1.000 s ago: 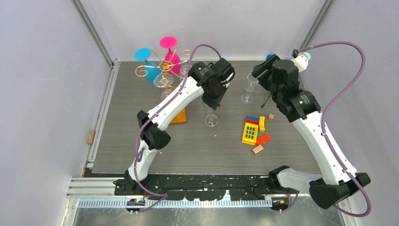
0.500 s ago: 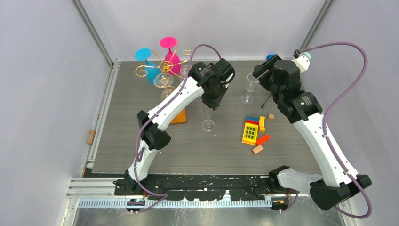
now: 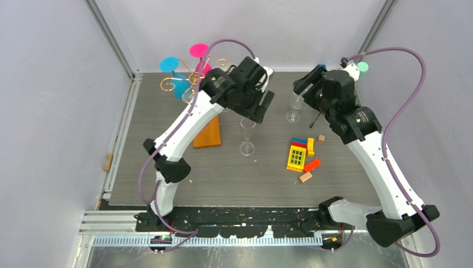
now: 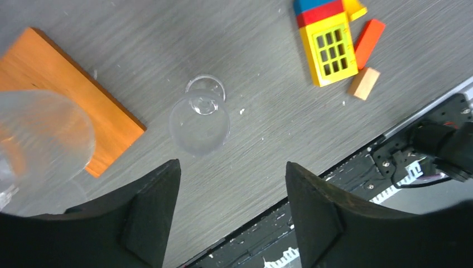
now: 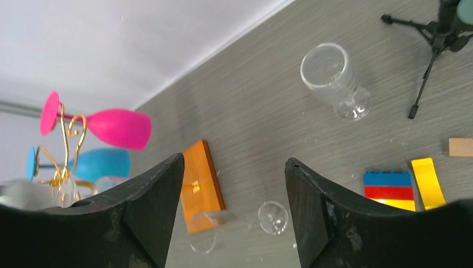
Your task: Take the wine glass off the wine glass rack
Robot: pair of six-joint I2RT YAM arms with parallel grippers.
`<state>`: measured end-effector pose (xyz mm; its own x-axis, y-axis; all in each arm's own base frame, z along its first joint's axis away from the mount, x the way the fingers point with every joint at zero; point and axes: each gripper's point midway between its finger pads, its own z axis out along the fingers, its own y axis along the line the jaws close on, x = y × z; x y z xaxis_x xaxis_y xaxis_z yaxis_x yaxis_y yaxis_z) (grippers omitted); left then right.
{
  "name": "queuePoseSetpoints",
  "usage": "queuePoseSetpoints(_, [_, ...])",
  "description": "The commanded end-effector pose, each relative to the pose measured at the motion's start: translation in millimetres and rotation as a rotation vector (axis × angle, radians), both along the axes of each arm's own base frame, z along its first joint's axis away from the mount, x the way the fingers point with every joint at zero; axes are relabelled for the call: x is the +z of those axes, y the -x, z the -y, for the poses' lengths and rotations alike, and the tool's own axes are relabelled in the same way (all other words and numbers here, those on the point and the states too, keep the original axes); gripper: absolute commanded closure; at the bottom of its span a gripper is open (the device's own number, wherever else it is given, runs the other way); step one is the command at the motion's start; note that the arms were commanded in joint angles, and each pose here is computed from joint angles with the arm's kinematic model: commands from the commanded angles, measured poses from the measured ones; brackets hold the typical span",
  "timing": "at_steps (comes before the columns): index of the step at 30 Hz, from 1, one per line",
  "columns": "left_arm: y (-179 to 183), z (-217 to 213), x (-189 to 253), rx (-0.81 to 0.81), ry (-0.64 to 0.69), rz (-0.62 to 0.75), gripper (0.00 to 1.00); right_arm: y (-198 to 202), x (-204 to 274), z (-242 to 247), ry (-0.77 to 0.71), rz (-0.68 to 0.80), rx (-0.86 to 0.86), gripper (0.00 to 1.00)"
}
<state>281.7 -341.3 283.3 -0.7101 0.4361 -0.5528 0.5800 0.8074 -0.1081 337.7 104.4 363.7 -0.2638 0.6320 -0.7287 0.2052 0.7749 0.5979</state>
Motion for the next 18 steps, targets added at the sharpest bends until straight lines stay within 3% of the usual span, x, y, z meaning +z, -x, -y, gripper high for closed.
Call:
queuePoseSetpoints(1, [6.1, -24.1, 84.6, -0.005, 0.151, 0.221, 0.25, 4.1, 1.2, -30.0, 0.006, -0.056, 0.182, 0.28])
queuePoseSetpoints(8, [-14.0, -53.2, 148.0, 0.059, 0.216, 0.535, 0.17, 13.2, -42.6, -78.8, 0.023, -0.251, 0.463, 0.30])
queuePoseSetpoints(13, [-24.7, -85.5, 194.3, 0.170, 0.261, 0.768, 0.12, 29.0, -84.4, -113.1, 0.208, -0.410, 0.635, 0.30])
queuePoseSetpoints(18, [-29.0, -111.6, 215.3, 0.273, 0.278, 0.889, 0.09, 37.6, -118.3, -135.6, 0.333, -0.521, 0.713, 0.30])
